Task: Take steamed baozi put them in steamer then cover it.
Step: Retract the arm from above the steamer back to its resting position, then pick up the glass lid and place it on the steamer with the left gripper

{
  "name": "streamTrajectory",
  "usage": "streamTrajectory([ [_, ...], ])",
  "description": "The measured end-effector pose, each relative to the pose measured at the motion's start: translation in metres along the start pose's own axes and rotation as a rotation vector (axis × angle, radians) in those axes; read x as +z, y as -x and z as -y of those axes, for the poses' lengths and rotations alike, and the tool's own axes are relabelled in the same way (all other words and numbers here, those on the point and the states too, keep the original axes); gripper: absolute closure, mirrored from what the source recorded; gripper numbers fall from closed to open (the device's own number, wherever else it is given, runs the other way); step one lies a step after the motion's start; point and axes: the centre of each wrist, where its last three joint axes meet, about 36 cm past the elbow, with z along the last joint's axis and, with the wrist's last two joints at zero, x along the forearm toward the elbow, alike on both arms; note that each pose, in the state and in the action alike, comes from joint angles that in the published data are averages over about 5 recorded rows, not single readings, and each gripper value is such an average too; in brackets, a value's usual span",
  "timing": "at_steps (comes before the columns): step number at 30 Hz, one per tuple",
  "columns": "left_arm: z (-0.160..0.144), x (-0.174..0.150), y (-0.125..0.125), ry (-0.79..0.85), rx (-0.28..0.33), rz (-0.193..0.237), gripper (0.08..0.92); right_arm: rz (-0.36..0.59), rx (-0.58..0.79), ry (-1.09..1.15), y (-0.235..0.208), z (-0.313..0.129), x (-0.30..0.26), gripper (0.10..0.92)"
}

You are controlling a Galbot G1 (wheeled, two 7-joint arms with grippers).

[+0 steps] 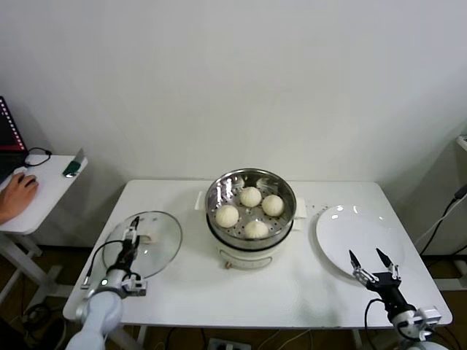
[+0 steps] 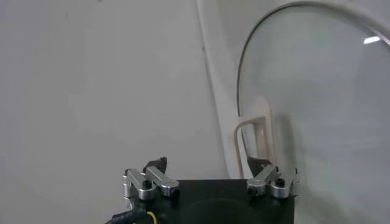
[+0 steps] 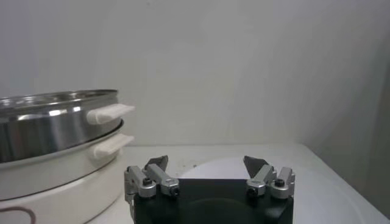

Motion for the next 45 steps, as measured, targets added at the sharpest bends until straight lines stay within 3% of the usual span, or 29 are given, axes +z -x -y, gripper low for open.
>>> streamTrajectory([
  [7, 0.004, -0.003, 0.016, -0.029, -0.014, -0.002, 0.182, -0.004, 0.000, -0.017, 0.000, -0.001, 0.004, 0.200],
  [10, 0.006, -0.003, 0.021, -0.045, -0.019, -0.001, 0.230, -0.008, -0.001, -0.022, -0.001, -0.002, 0.006, 0.200],
  [19, 0.009, -0.002, 0.030, -0.074, -0.025, 0.003, 0.488, -0.008, -0.003, -0.036, 0.001, -0.004, 0.009, 0.200],
  [31, 0.004, 0.006, 0.023, -0.098, -0.042, -0.013, 0.824, -0.005, -0.005, -0.052, 0.005, -0.002, 0.010, 0.200],
  [38, -0.020, 0.012, 0.006, -0.111, -0.095, -0.037, 0.849, -0.001, -0.001, -0.065, 0.008, 0.005, 0.007, 0.200],
  [45, -0.059, 0.015, -0.024, -0.108, -0.172, -0.110, 0.849, -0.001, -0.005, -0.084, 0.015, 0.011, 0.004, 0.200],
])
